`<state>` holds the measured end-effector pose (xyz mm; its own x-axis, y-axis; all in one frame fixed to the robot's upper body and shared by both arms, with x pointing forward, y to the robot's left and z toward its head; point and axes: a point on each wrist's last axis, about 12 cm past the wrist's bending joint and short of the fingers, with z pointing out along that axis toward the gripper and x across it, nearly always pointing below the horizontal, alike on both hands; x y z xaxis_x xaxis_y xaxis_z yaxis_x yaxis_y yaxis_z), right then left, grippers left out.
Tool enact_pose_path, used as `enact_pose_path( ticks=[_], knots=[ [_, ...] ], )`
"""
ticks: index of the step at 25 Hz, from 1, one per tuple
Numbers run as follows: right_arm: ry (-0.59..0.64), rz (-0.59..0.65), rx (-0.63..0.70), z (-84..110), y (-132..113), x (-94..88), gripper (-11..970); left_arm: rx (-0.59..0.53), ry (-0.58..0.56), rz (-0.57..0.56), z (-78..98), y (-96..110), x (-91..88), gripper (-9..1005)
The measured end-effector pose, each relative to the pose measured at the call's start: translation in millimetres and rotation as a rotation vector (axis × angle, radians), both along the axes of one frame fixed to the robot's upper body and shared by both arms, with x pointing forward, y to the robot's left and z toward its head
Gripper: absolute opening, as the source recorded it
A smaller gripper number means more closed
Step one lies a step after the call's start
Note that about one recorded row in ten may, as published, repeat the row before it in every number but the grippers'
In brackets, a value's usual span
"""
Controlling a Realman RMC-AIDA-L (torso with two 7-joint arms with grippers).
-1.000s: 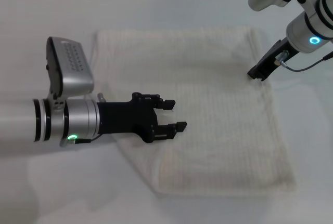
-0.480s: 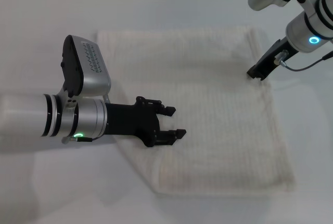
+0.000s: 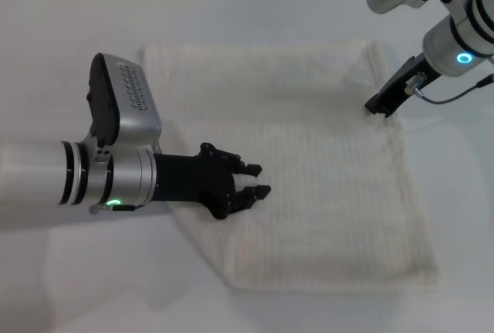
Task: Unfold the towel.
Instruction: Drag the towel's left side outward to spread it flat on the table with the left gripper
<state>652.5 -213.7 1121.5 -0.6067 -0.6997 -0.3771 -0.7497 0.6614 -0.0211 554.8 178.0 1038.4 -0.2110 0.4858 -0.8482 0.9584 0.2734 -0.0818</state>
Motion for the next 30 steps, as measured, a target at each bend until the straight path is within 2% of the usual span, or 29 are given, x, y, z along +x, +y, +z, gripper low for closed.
enact_pose_path(
  ticks=[2, 16, 30],
  knots=[
    [-0.001, 0.000, 0.000, 0.2, 0, 0.2, -3, 0.002, -0.008, -0.006, 0.1, 0, -0.8, 341],
    [-0.002, 0.004, -0.005, 0.9, 1, 0.8, -3, 0.005, -0.024, -0.014, 0.1, 2, -3.2, 60],
    [0.007, 0.004, -0.016, -4.0, -1, -1.6, -2, -0.079, -0.054, 0.028, 6.6, 19, -17.0, 62]
  ],
)
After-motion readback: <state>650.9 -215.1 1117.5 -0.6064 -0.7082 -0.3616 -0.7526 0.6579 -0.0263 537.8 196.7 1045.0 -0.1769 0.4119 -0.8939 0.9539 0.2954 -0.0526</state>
